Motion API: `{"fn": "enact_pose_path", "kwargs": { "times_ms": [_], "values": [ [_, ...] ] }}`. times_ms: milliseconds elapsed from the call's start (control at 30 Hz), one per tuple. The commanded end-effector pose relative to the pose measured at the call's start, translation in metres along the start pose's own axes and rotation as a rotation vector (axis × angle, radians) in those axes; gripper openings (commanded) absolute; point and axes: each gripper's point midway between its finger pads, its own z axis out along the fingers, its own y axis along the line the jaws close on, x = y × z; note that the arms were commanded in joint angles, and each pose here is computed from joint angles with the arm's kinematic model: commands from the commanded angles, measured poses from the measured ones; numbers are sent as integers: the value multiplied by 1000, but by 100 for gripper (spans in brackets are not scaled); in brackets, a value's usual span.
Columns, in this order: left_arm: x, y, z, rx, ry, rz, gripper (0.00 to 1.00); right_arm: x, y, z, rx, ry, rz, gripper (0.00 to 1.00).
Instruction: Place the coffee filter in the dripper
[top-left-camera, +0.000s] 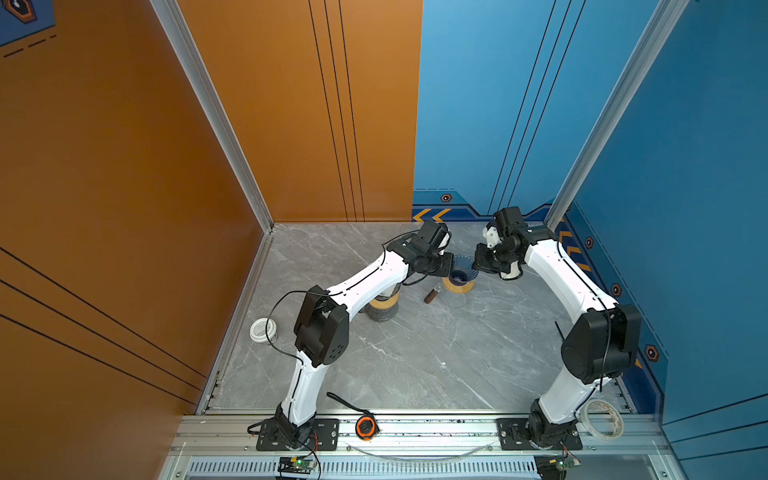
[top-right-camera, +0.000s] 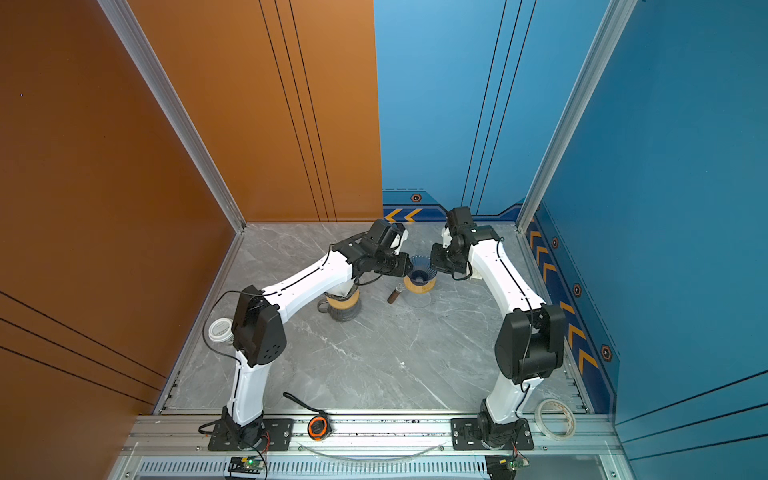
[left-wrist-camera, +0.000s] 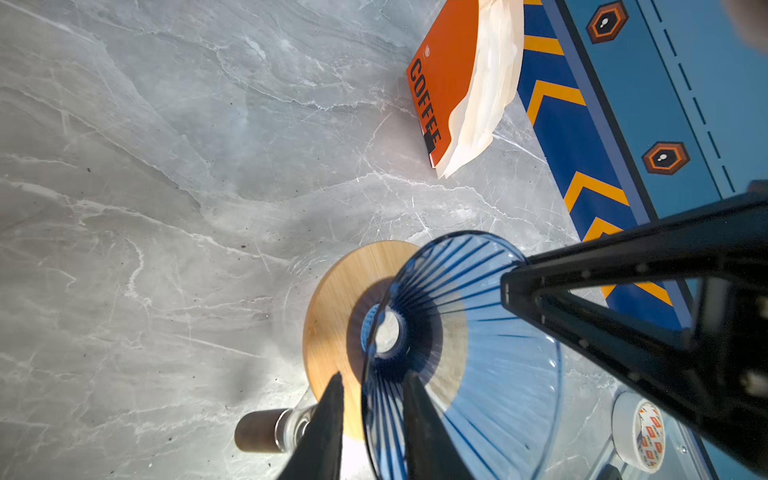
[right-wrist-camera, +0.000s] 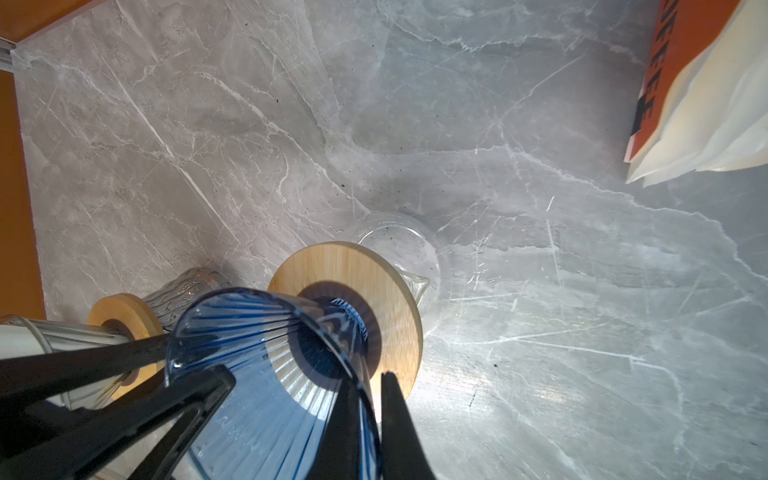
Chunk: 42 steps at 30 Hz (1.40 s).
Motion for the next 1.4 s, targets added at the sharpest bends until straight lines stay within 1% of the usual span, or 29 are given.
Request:
{"fn": "enact_pose_path", "kwargs": {
  "times_ms": [0, 333, 433, 767, 1100, 1367],
  "values": [
    [-1, 6, 2, -1, 15, -13, 22, -1, -1, 6, 2, 8, 11, 8],
    [1, 10, 5, 15, 34, -24, 20, 0, -2, 12, 7, 23, 22, 5],
    [3, 10, 8, 23, 44, -32, 18, 1, -2, 14, 8, 29, 24, 5],
    [11, 13, 13, 22, 68, -40, 16, 7, -6, 18, 19, 43, 18, 4],
    [18, 15, 15, 20, 86, -38, 8, 13, -11, 21, 26, 30, 15, 3],
    [18, 15, 16, 28, 90, -43, 8, 12, -10, 22, 19, 34, 37, 3]
  ]
}}
